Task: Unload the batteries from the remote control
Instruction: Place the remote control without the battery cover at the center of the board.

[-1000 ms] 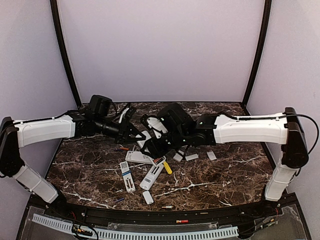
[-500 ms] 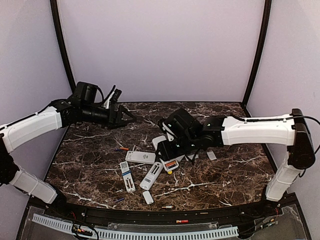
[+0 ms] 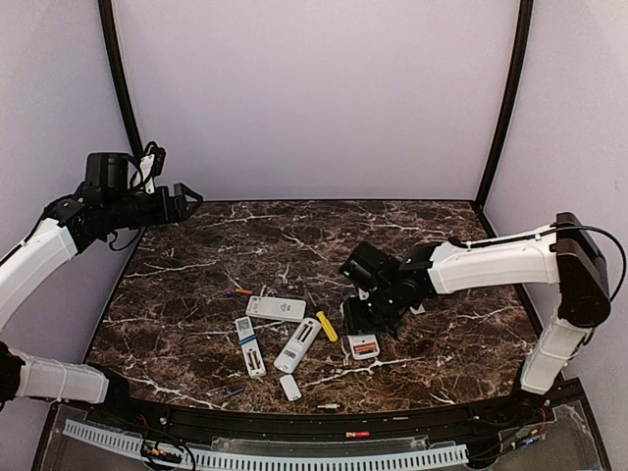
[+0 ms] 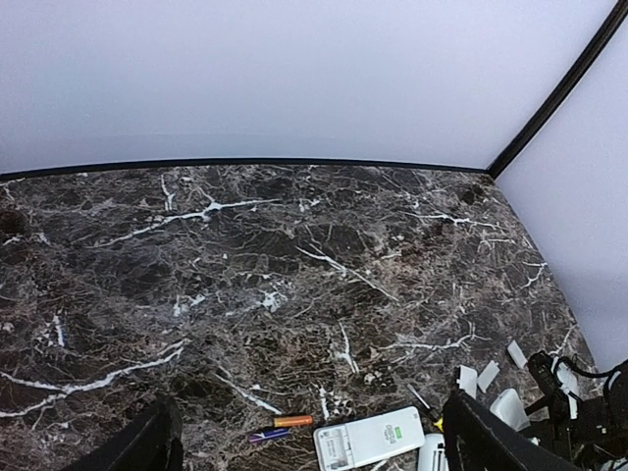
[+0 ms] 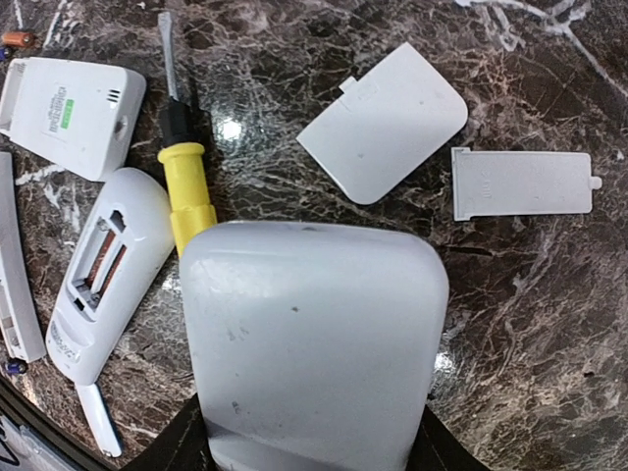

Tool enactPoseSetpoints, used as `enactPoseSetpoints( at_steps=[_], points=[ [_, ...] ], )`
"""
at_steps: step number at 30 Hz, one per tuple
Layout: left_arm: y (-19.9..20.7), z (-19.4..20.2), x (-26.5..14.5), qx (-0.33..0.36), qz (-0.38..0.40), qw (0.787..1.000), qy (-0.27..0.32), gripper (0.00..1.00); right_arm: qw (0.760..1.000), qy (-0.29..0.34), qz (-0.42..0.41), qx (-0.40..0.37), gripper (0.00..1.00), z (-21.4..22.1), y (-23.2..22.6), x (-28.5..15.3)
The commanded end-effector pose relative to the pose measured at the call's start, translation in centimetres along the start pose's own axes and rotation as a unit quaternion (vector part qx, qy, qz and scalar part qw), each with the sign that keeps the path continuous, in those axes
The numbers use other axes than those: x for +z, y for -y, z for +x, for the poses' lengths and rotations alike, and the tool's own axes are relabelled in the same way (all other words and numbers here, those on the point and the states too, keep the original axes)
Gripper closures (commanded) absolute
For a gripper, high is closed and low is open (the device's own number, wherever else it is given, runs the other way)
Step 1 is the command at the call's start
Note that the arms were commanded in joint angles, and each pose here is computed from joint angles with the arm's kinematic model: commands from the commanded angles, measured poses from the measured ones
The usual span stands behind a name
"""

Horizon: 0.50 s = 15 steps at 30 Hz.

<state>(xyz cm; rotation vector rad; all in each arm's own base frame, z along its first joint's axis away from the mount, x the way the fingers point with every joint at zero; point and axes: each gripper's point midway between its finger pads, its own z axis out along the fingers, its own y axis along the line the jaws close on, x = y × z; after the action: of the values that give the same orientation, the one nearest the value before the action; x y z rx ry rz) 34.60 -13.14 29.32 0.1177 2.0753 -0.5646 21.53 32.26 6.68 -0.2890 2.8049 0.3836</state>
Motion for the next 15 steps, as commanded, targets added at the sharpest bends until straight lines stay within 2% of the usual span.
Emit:
enactPoseSetpoints(
  at_steps=[1, 15],
  points=[
    [-2.2, 1.4, 0.1, 0.022, -0.051, 0.998, -0.009, 0.09, 0.999, -0.028, 0.003, 0.026, 0.62, 0.7, 0.4, 1.7],
    [-1.8, 1.9, 1.0, 0.011, -0.035, 0.999, -0.024, 0.09, 0.998, -0.059, 0.014, 0.022, 0.59, 1.8, 0.7, 4.3]
  ],
)
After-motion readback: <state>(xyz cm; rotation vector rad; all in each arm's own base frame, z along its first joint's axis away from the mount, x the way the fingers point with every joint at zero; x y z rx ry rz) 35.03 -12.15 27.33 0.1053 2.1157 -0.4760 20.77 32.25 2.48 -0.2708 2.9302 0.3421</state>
